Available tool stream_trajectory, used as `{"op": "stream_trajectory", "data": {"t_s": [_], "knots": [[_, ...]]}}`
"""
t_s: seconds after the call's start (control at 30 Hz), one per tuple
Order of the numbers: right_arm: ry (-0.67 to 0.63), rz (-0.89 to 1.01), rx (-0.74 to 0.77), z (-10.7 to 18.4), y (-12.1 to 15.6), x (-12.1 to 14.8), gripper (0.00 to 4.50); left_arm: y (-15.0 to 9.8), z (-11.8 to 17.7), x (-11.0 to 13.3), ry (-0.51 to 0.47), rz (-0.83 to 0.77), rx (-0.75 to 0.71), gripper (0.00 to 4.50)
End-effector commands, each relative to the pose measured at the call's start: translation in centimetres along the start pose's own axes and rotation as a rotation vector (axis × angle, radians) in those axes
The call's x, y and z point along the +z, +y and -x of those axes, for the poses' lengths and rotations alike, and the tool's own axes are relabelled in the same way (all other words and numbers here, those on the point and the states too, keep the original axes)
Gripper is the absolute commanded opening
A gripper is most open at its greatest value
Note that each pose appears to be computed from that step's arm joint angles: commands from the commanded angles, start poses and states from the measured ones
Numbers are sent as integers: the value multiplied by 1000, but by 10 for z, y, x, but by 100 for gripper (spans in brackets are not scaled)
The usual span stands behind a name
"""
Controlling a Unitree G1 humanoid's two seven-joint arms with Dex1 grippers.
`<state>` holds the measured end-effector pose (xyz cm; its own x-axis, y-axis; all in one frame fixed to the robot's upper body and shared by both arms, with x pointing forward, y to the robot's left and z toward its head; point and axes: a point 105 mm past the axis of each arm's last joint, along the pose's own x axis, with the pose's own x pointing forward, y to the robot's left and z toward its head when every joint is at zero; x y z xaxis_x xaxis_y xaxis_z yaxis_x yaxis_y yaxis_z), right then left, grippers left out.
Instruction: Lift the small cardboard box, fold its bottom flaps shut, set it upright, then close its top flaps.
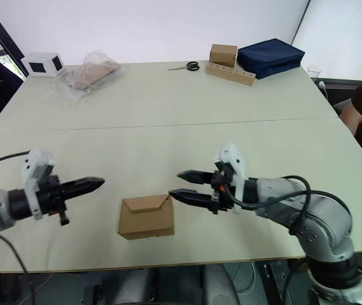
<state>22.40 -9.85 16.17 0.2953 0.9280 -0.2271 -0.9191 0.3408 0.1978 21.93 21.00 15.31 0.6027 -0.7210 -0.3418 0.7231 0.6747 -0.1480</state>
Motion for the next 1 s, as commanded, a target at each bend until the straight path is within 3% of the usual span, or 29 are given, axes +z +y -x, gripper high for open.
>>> {"op": "stream_trajectory", "data": {"t_s": [0.03, 0.23, 0.53, 0.63, 0.77, 0.87, 1.0], "knots": [[31, 17, 12, 13, 7, -6, 264, -9, 15, -15, 76, -24, -15, 0], [125, -9, 0, 29, 6, -25, 264, -14, 24, -42, 123, 35, -5, 0], [150, -26, 66, 25, 22, -30, 264, -28, 15, -44, 74, 68, -28, 0], [93, 16, 46, 20, 18, -18, 264, -24, 12, -32, 7, 84, -24, 0], [7, 79, 92, 0, 21, 7, 264, -28, 1, 5, -138, 101, -91, 0], [-18, 100, 127, -20, 25, 17, 264, -42, -13, 17, -146, 69, -167, 0], [-2, 99, 157, -42, 30, 12, 264, -49, -33, 15, -114, 25, -178, 0]]}}
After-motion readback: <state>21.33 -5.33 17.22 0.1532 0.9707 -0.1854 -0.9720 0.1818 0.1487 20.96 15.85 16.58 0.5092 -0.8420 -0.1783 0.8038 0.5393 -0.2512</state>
